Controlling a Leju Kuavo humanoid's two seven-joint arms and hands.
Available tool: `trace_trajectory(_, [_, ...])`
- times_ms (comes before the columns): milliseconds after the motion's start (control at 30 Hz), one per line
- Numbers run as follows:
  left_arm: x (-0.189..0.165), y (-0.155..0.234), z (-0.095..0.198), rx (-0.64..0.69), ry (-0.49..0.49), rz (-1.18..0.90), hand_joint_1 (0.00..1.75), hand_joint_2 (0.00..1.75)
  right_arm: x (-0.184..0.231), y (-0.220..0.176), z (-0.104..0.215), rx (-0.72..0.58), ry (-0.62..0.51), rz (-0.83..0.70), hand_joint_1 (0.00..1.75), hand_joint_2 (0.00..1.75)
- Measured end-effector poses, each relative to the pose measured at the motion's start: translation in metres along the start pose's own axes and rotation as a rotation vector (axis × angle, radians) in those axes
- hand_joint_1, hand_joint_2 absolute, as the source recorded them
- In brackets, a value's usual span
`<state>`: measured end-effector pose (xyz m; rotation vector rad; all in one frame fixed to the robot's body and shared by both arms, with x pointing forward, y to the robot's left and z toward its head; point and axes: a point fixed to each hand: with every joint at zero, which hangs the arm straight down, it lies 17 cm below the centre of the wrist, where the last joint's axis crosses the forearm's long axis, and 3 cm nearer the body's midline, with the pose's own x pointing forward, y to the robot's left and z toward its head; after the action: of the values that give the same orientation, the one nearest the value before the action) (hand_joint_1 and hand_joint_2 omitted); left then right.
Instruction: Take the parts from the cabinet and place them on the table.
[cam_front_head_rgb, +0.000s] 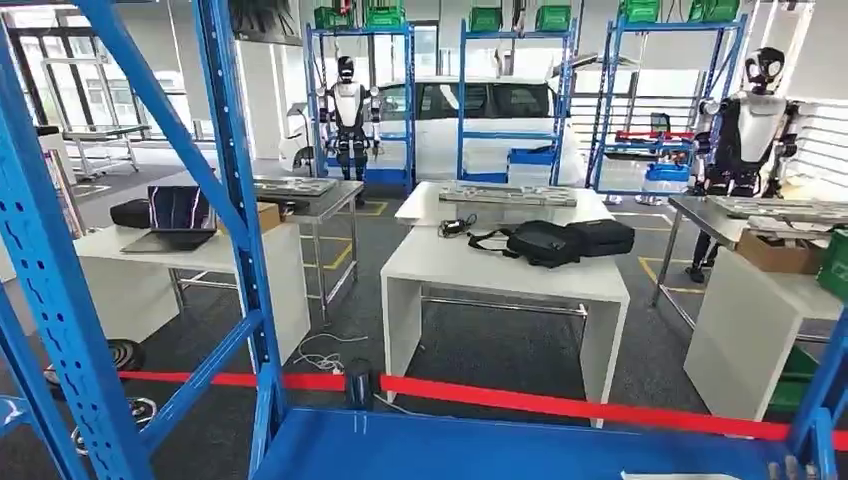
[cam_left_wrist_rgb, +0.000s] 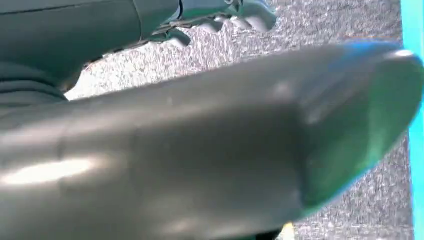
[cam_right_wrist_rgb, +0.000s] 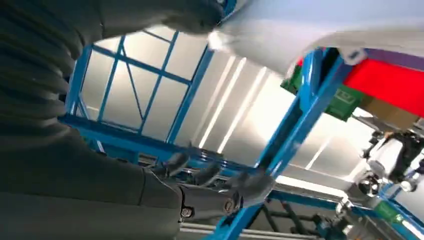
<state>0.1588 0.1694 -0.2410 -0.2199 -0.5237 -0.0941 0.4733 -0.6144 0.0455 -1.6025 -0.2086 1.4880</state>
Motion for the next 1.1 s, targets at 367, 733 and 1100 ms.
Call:
trace_trajectory(367, [0.002,0.003,0.0,0.012,-0.006,0.011,0.0,0.0,0.006,-0.004,-0.001,-0.002,-0.018,-0.031,1.75,0.0])
trace_trajectory(733, [0.005,0.005,-0.001,0.023,-0.021,0.036,0.0,0.0,0.005,-0.018,-0.005,-0.043,-0.017,-0.073,0.0,0.0])
trace_trajectory(1100, [0.005,0.007,-0.001,0.031,-0.022,0.052,0.0,0.0,0.013,-0.025,-0.003,-0.079,-0.02,-0.094,0.0,0.0])
